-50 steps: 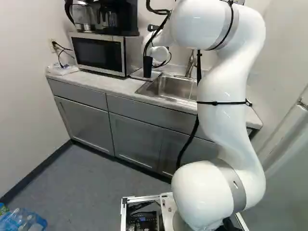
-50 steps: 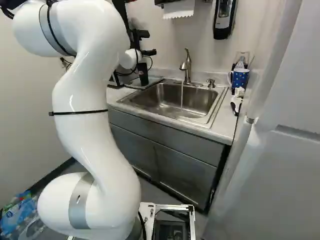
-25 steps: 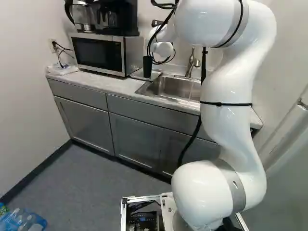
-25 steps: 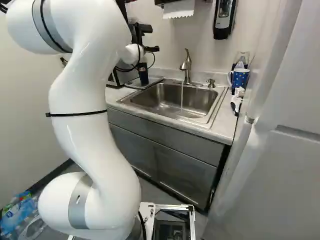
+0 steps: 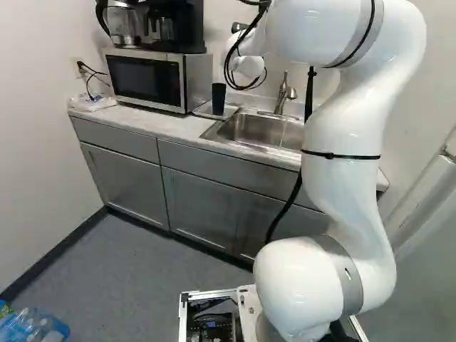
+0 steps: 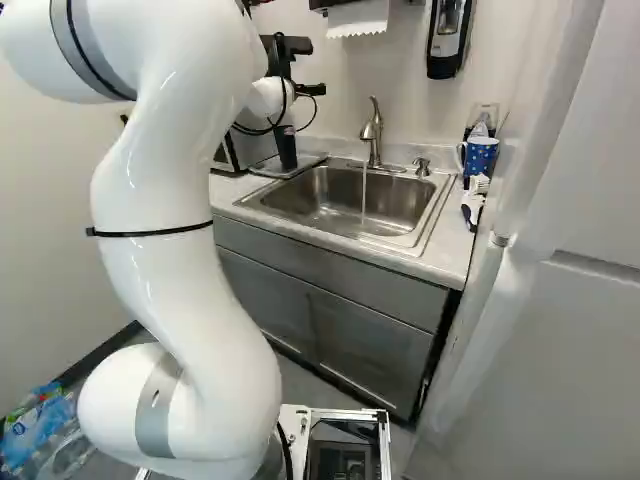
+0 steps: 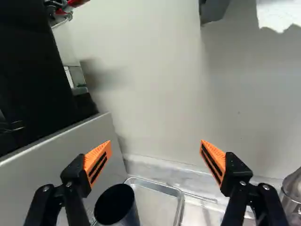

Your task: Rinse the cup and place it in the tray

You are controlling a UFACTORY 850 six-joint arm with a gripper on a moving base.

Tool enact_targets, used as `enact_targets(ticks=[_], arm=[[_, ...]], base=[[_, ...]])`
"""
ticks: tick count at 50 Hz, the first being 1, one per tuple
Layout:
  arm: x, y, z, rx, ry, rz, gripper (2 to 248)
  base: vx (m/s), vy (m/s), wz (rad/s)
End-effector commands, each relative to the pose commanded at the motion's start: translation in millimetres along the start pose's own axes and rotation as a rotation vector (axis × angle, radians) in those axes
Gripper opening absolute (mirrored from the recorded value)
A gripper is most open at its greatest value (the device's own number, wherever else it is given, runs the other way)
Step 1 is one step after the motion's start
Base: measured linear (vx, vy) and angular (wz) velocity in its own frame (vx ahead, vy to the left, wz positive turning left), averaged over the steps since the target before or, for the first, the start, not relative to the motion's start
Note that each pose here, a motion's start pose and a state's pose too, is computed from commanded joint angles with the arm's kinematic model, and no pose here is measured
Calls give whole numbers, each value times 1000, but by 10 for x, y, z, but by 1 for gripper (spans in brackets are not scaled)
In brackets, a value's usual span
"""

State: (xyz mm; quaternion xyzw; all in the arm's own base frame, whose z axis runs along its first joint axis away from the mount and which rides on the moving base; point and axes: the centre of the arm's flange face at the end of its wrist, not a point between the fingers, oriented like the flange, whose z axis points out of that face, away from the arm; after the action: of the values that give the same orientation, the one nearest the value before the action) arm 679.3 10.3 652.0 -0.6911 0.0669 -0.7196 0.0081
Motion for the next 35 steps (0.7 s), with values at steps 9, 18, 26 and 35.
enact_targets(ticks=[9, 18, 26, 35], arm=[[111, 82, -28, -3, 11, -14, 247], [218, 162, -57, -4, 17, -31, 247], [306, 225, -83, -4, 17, -48, 247], [381, 270, -117, -5, 13, -58, 247]], base=[[0, 0, 0], [0, 0, 0], [0, 0, 0], [0, 0, 0]])
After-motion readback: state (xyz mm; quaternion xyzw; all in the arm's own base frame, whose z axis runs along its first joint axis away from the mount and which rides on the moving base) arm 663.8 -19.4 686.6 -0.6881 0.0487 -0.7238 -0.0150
